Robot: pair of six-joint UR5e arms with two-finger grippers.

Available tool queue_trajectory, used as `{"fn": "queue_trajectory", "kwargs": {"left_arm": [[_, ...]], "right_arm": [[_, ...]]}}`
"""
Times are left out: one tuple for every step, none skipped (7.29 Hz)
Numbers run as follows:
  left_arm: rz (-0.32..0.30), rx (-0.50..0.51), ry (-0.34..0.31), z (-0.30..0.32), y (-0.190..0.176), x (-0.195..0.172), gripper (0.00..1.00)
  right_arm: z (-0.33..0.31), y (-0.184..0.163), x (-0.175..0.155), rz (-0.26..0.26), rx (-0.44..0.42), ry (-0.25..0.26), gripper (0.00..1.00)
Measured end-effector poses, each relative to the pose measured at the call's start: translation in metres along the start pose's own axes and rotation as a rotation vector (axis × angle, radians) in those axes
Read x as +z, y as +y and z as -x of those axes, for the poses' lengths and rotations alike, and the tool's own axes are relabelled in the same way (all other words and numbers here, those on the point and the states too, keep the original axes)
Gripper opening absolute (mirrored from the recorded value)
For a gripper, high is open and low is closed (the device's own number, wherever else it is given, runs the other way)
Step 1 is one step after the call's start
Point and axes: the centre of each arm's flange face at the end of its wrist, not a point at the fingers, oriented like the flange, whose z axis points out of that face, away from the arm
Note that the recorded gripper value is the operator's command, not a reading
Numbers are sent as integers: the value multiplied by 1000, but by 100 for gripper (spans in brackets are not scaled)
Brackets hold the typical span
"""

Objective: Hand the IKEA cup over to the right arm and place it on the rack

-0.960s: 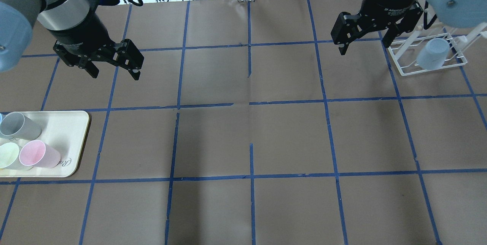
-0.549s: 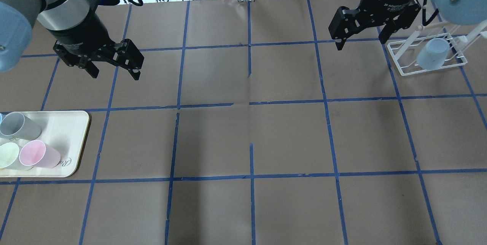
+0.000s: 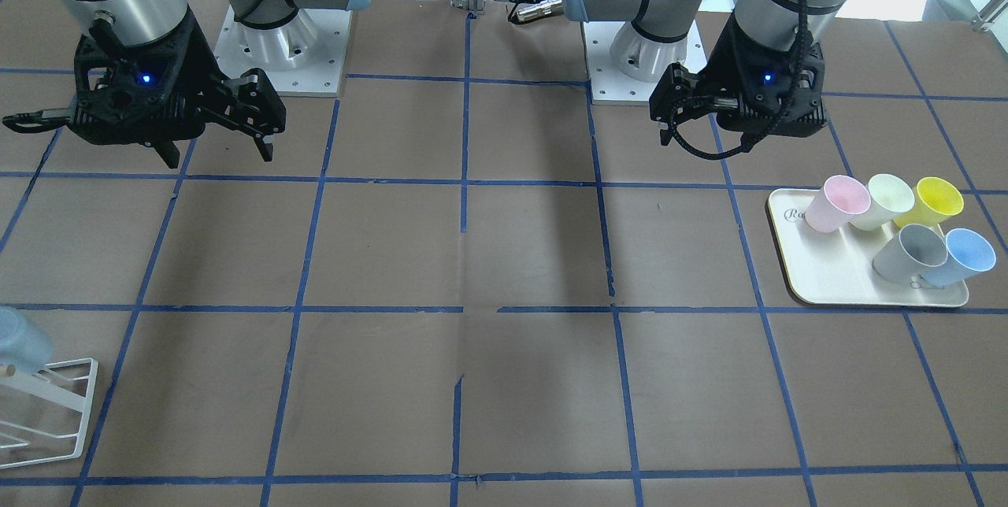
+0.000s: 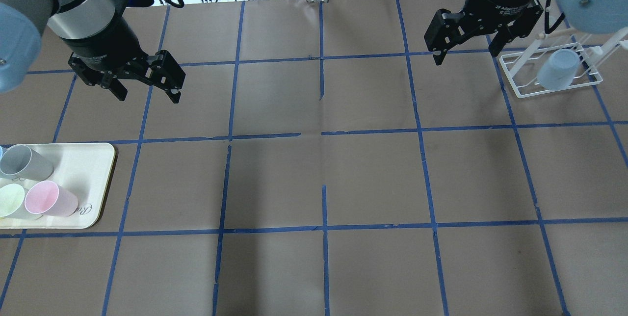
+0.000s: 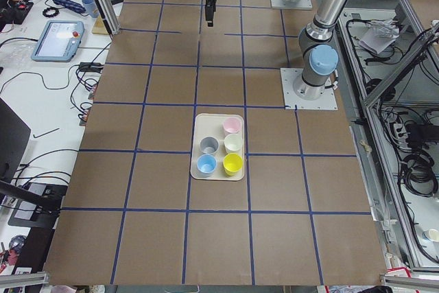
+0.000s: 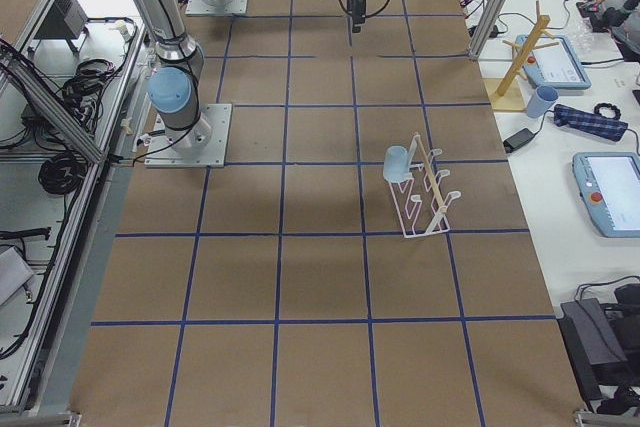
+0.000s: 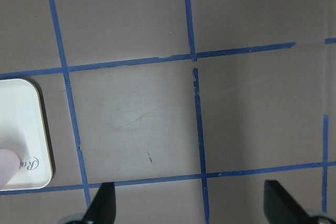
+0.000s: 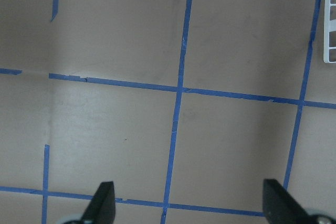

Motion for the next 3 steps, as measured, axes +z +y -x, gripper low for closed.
{"fn": "queue_trajectory", "kwargs": {"left_arm": [[0,0,0,0,0,0,100],[0,1,0,0,0,0,100],[0,1,1,0,0,0,100]], "right_arm": [[0,0,0,1,0,-1,100],[0,1,0,1,0,-2,100],[0,1,1,2,0,-2,100]]}}
